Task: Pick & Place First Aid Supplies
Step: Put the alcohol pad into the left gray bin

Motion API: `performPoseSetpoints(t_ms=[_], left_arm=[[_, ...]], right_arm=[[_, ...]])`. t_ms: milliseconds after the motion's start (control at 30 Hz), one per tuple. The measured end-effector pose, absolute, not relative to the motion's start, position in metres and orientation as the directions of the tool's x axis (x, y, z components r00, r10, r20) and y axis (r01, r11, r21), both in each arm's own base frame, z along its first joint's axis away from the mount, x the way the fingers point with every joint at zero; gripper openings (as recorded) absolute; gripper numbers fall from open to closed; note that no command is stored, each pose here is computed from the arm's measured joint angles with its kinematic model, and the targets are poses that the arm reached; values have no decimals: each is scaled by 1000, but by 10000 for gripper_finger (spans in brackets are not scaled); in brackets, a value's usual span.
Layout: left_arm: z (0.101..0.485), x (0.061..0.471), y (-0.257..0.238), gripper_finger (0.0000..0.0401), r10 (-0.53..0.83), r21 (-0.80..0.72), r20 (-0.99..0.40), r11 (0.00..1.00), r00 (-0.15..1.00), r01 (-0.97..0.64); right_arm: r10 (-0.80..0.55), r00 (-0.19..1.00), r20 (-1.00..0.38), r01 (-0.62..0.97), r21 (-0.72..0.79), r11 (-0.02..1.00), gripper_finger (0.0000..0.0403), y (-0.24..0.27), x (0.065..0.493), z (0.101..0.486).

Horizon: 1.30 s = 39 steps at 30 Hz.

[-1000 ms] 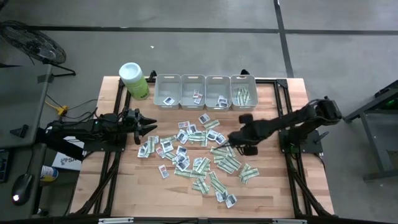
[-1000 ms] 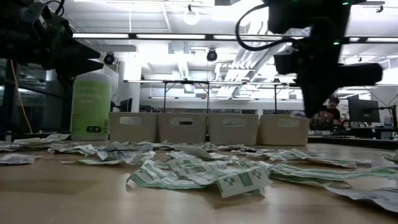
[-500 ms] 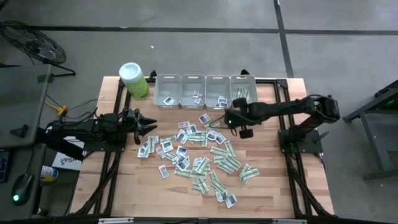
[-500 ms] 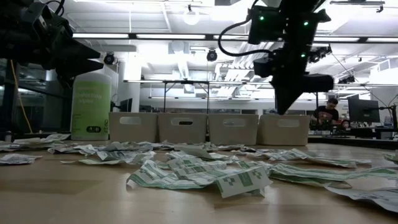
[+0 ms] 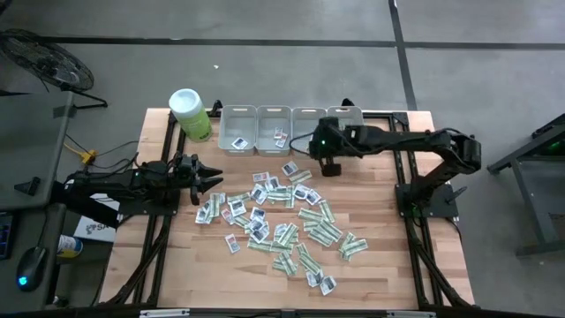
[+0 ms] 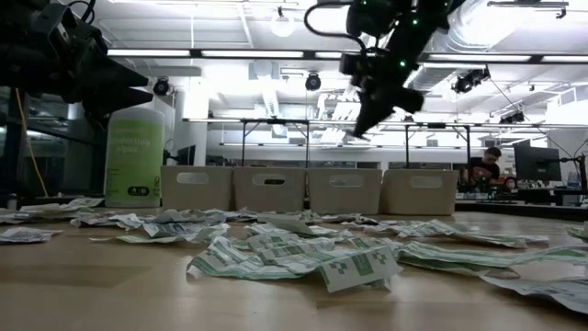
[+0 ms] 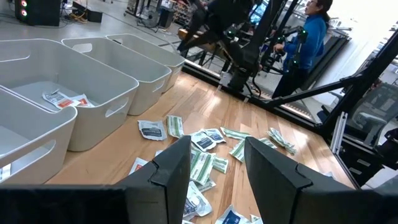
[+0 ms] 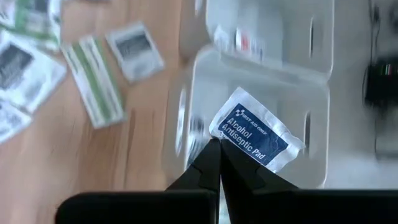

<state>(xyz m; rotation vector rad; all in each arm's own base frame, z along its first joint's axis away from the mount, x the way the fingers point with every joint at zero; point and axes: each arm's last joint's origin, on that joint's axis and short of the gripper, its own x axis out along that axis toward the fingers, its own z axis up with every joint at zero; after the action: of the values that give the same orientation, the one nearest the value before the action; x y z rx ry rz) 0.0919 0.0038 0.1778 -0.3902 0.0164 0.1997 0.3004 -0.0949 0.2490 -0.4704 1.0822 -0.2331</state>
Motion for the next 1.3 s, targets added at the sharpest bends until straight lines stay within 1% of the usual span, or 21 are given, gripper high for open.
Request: performPoseSetpoints(t_ms=[133,233,333,467,600,833,1000,1200,1300], left_arm=[[178,92,4,150,191,-376,-55,905,980,-197],[178,92,4,150,191,-376,-55,905,980,-197],[178,92,4,150,190,-376,-54,905,980,-197],[178,92,4,150,190,-376,-54,905,980,-197],[178,92,4,150,191,-376,-54,905,980,-197],[178,92,4,150,191,-376,-54,905,980,-197],[178,92,4,150,190,-376,-54,905,980,-197],[178,92,4,150,191,-376,-55,905,980,-197],[178,92,4,150,190,-376,-54,905,980,-197]], right_arm=[[-322,618,-717,-127,-496,859,0,-108,309,254],[-275,726,-630,-132,-519,844,0,-122,317,257],[-248,803,-542,-96,-529,843,0,-136,325,258],[-193,865,-464,-69,-490,869,0,-149,335,251],[-149,890,-431,-75,-461,884,0,-157,350,242],[-97,911,-401,-94,-432,897,0,-172,394,248],[-82,899,-430,-117,-415,902,0,-187,428,250],[-78,890,-450,-135,-421,897,0,-204,465,238],[-77,893,-444,-118,-395,911,0,-212,481,228]])
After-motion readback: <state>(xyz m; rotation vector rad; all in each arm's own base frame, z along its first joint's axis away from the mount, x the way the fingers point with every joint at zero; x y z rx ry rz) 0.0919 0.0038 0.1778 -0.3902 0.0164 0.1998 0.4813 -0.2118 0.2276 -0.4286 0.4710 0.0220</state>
